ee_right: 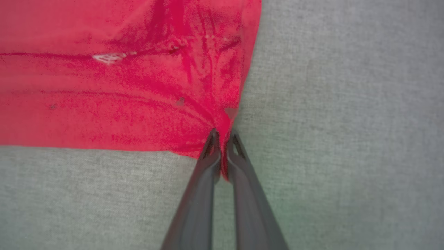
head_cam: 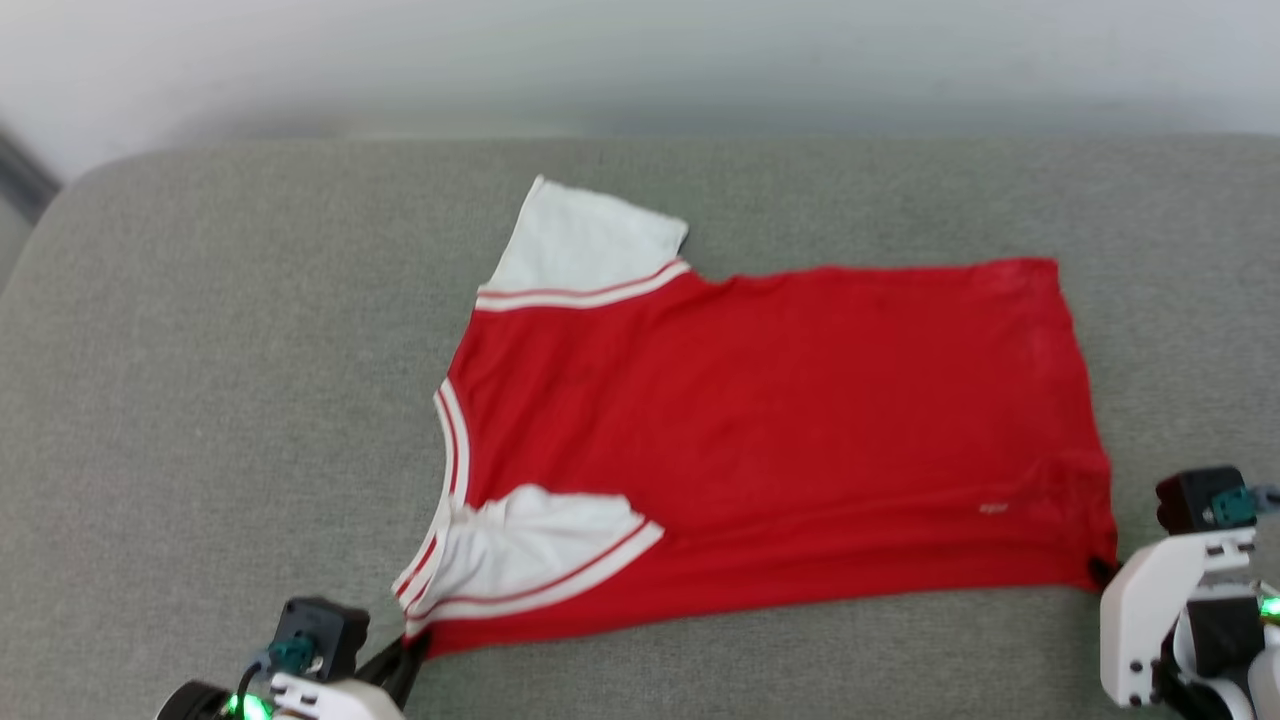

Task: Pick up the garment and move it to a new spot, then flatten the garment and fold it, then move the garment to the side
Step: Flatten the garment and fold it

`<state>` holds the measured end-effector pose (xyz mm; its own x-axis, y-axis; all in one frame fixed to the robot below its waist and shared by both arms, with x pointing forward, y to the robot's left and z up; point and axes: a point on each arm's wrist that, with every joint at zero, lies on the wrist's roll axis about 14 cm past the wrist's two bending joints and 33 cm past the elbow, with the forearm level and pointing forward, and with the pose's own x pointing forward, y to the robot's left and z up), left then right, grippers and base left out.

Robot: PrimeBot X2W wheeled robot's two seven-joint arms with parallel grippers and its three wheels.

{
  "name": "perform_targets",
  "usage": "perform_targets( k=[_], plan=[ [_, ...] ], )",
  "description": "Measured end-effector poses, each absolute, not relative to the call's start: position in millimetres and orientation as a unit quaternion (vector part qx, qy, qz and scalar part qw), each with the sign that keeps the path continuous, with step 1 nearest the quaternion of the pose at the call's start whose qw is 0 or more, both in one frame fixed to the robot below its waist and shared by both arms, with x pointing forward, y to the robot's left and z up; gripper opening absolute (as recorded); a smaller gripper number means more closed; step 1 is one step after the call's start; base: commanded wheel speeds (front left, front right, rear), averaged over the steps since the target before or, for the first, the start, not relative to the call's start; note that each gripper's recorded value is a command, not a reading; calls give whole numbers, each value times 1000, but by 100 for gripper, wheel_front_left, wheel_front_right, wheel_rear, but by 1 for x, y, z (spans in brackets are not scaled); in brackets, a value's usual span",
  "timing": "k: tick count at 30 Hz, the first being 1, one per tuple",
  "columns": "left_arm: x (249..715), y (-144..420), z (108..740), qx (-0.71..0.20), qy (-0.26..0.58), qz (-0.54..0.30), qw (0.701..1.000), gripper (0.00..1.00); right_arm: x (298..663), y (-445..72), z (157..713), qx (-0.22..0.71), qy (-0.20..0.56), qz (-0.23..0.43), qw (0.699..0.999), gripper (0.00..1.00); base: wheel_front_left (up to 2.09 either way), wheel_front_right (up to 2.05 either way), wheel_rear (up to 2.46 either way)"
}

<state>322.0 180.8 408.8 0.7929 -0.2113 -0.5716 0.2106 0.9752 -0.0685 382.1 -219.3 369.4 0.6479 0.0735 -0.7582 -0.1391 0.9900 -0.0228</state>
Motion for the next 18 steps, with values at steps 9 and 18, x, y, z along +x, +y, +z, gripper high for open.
perform_targets(
  k=[9, 18],
  plan=[
    [280, 181, 401, -3, 342, -131, 930, 0, 344, -239, 401, -32, 386, 40, 921, 0, 0, 0, 0],
    [260, 172, 394, -28, 374, -140, 916, 0, 303, -255, 395, -19, 422, 18, 906, 0, 0, 0, 0]
  ],
)
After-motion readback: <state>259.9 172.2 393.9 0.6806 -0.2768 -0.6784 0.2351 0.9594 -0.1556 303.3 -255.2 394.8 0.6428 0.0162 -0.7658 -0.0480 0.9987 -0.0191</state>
